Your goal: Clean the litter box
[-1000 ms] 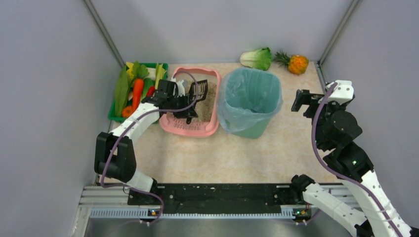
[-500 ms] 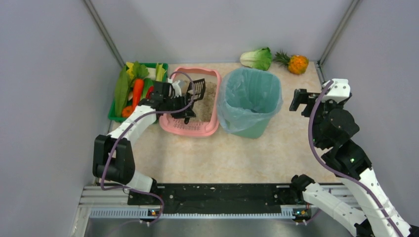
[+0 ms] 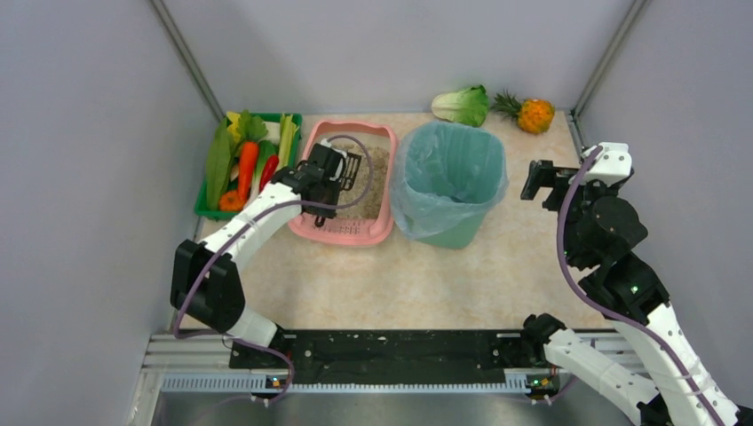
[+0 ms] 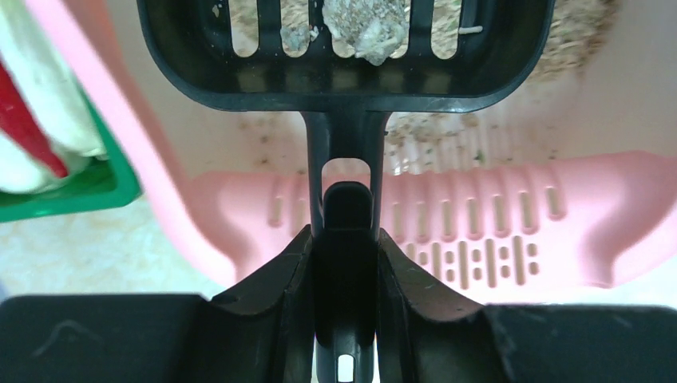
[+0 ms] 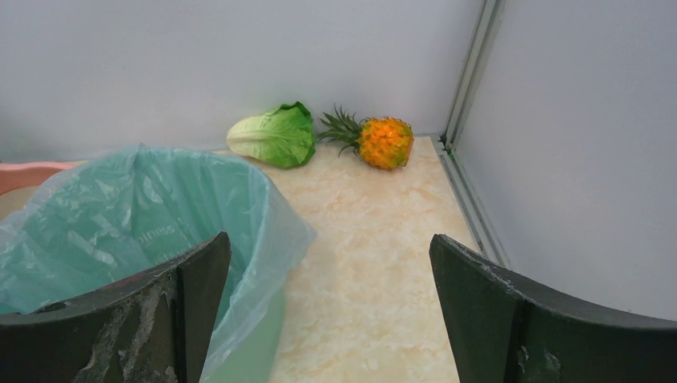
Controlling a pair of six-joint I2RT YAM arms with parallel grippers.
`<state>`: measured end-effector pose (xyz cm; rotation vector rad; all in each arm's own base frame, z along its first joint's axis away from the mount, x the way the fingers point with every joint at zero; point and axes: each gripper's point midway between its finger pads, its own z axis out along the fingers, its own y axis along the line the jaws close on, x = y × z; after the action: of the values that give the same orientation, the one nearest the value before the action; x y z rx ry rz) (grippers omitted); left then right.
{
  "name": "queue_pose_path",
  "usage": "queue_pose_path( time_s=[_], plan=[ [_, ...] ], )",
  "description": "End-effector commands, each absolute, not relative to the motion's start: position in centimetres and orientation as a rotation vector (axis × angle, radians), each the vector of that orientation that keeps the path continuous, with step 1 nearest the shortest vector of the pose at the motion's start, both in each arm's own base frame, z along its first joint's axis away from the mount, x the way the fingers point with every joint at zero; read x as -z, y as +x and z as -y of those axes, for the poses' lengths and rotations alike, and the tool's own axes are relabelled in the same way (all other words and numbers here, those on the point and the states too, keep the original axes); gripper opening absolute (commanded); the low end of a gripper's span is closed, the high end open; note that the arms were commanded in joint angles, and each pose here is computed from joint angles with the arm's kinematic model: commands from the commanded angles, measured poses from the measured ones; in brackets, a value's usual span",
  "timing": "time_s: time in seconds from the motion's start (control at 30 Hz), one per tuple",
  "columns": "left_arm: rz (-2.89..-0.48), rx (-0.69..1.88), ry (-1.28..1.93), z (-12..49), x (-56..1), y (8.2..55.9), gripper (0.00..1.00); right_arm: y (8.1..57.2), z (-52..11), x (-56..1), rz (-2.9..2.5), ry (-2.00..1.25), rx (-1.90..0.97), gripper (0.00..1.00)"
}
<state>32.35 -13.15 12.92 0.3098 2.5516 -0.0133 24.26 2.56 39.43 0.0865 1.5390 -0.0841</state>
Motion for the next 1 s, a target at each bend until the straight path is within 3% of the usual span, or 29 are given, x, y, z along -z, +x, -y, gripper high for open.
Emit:
queue_pose_path(
  time_s=[0.0, 0.43, 0.67, 0.97],
  plan=[
    [-2.562, -0.12, 0.288, 12.0, -15.1, 32.8, 0.0, 24.2, -2.9, -41.3, -1.492, 0.113, 0.034, 0.95],
    [-2.466, 0.038, 0.271, 13.9, -17.9, 33.1, 0.0, 24.2, -2.8, -40.7, -1.499, 0.102, 0.047, 0.95],
    [-2.535, -0.059, 0.289, 12.4, -16.4, 32.3, 0.0, 24.4, -3.0, -41.4, -1.494, 0.087, 0.05, 0.95],
    [-2.467, 0.005, 0.422, 13.4, -18.6, 32.8, 0.0, 23.3, -2.3, -41.1, -1.495, 0.105, 0.037, 0.95]
  ],
)
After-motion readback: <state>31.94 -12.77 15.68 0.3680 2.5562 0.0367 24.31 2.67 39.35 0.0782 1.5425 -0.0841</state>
